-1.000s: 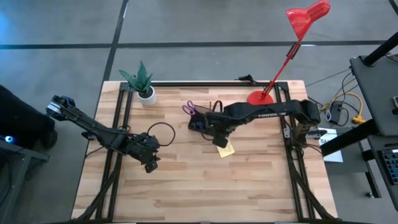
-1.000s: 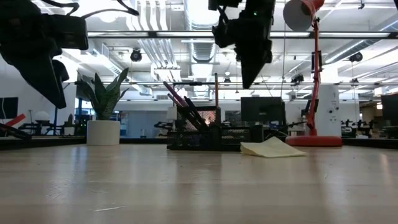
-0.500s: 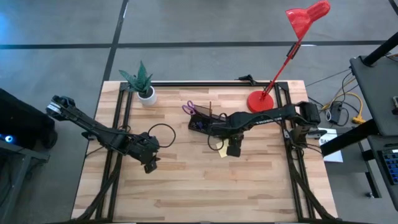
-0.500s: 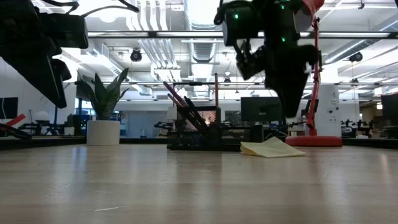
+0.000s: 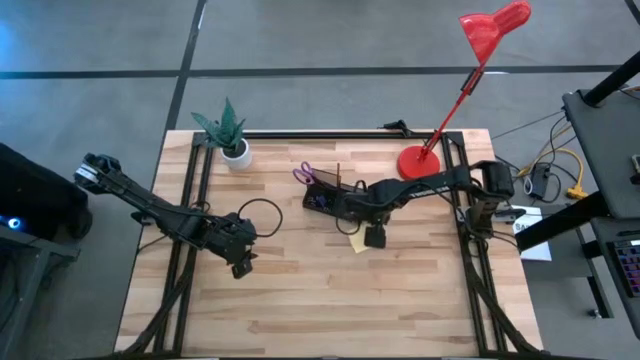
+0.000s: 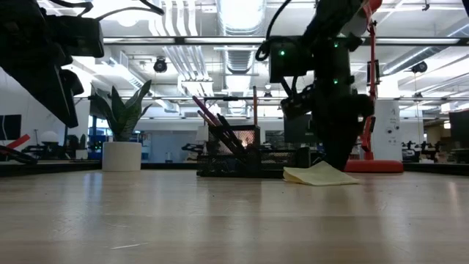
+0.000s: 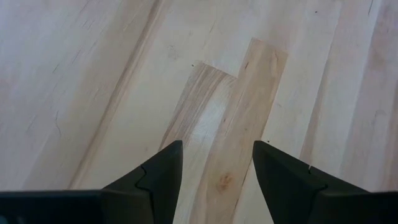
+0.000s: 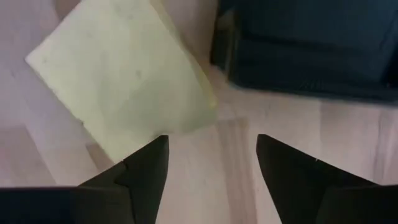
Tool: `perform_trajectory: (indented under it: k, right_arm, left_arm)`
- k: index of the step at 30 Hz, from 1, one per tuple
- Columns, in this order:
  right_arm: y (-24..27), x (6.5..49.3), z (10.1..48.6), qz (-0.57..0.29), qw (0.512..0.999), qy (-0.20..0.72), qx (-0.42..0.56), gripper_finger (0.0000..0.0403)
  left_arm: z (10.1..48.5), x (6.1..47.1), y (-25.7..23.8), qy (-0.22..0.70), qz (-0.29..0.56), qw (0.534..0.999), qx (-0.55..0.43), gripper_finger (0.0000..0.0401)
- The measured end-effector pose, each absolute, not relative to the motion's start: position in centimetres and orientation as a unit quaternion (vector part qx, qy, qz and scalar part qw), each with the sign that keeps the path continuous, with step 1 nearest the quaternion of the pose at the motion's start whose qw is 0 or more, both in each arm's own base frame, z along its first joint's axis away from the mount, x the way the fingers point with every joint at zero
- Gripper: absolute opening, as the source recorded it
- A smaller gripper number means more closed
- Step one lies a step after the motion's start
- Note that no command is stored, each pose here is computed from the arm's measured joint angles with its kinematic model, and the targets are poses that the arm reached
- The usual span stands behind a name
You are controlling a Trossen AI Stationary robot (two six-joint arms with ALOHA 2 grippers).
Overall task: Pick and place office supplies into organizer
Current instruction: Put the yellow sticky note into the desk organizer
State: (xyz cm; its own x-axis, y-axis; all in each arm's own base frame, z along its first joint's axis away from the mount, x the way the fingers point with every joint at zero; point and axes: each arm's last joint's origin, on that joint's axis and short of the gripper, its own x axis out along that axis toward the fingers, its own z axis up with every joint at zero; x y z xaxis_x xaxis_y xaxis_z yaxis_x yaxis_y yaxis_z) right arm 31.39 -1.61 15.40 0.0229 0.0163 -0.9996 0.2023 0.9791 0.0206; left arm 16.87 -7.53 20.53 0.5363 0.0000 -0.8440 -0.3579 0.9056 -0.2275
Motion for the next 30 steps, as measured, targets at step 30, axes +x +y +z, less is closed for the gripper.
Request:
perform_trajectory:
  k: [30]
  right_arm:
    - [-1.5, 33.7, 14.3, -0.078, 0.743, 0.631, 0.208, 0.0233]
  left_arm:
    - [20.5, 17.0, -7.2, 0.469, 0.109, 0.856, -0.188, 0.0180]
